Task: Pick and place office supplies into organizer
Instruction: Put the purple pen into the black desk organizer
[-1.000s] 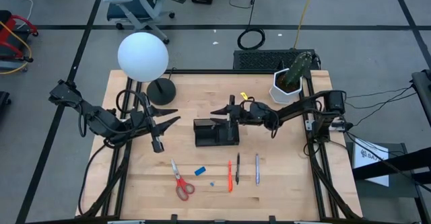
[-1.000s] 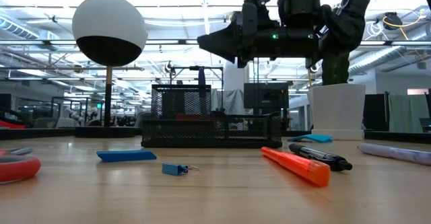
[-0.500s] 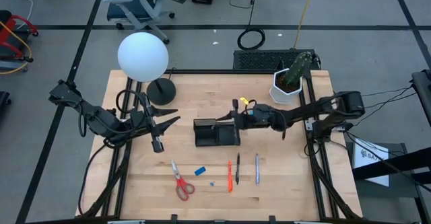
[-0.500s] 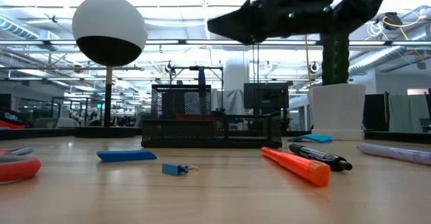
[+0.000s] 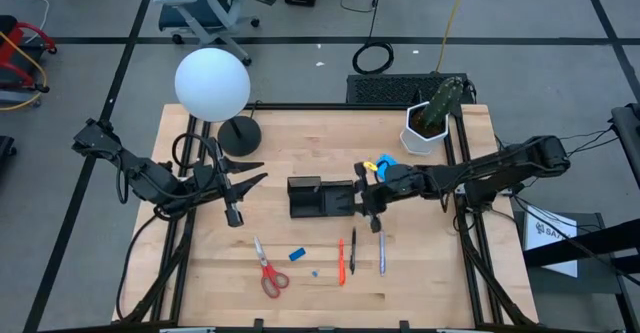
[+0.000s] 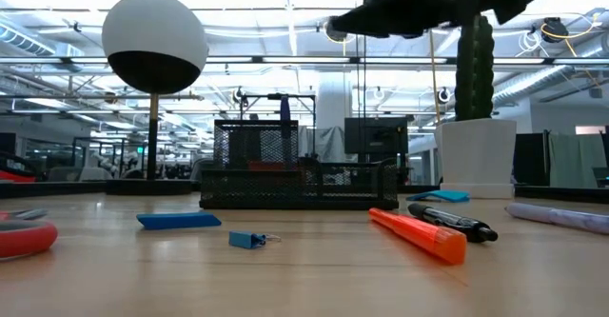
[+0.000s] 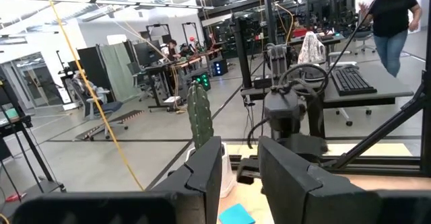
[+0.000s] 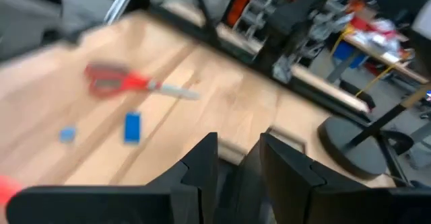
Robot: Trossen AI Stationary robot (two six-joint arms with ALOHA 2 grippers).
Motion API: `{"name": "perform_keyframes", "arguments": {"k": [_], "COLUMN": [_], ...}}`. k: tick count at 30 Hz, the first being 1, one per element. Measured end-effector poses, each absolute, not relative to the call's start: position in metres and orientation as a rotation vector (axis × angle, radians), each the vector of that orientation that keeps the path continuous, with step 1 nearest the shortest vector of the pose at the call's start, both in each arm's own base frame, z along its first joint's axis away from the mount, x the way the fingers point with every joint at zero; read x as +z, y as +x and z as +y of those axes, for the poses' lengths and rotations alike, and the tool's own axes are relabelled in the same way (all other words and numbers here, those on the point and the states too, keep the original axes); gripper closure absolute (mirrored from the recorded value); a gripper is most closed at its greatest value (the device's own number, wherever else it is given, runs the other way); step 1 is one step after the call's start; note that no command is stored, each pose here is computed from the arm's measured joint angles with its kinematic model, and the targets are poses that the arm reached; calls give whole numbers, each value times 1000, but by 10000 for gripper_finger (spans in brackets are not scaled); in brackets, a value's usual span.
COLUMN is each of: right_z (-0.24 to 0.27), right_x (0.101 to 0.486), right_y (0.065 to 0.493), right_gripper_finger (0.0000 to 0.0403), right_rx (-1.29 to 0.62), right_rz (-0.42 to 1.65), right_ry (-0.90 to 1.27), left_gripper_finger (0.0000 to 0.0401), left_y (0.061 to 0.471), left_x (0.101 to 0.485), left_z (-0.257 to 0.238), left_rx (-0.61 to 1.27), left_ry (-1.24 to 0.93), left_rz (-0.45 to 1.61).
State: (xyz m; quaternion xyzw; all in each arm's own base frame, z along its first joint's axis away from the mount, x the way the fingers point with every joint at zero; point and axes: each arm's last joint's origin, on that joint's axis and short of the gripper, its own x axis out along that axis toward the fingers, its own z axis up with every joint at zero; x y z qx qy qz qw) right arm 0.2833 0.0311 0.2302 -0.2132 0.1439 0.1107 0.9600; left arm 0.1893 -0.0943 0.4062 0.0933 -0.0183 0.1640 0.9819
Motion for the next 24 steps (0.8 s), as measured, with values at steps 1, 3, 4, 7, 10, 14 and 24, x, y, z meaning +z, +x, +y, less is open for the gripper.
{"name": "perform_keyframes", "arguments": {"k": [1,3,4,7,10,14,24], "right_z": [32,35,37,43,50,59,87], "right_x": [228,226,224,218,210,203,218], "right_y": [281,277,276,269,263,256,244], "right_gripper_finger": [303,303,303,303,303,303,303], "right_rx": [239,261,275,319,369,374,448], "right_rz": [323,364,388,465,559,642,795], "right_ry": [-452,-476,-482,-492,-513,-567,-676], "left_gripper_finger": [297,297,297,297,297,297,297], "left_y": [189,189,189,189,189,189,189], "left_x": [406,406,406,406,406,406,406], "left_z": [-94,-94,-94,-94,-94,-94,-94], "left_rx": [330,330,330,330,330,330,330], "left_ry": [188,188,188,188,188,188,188], "left_rz": [-37,-37,-37,-37,-37,-37,-37]}}
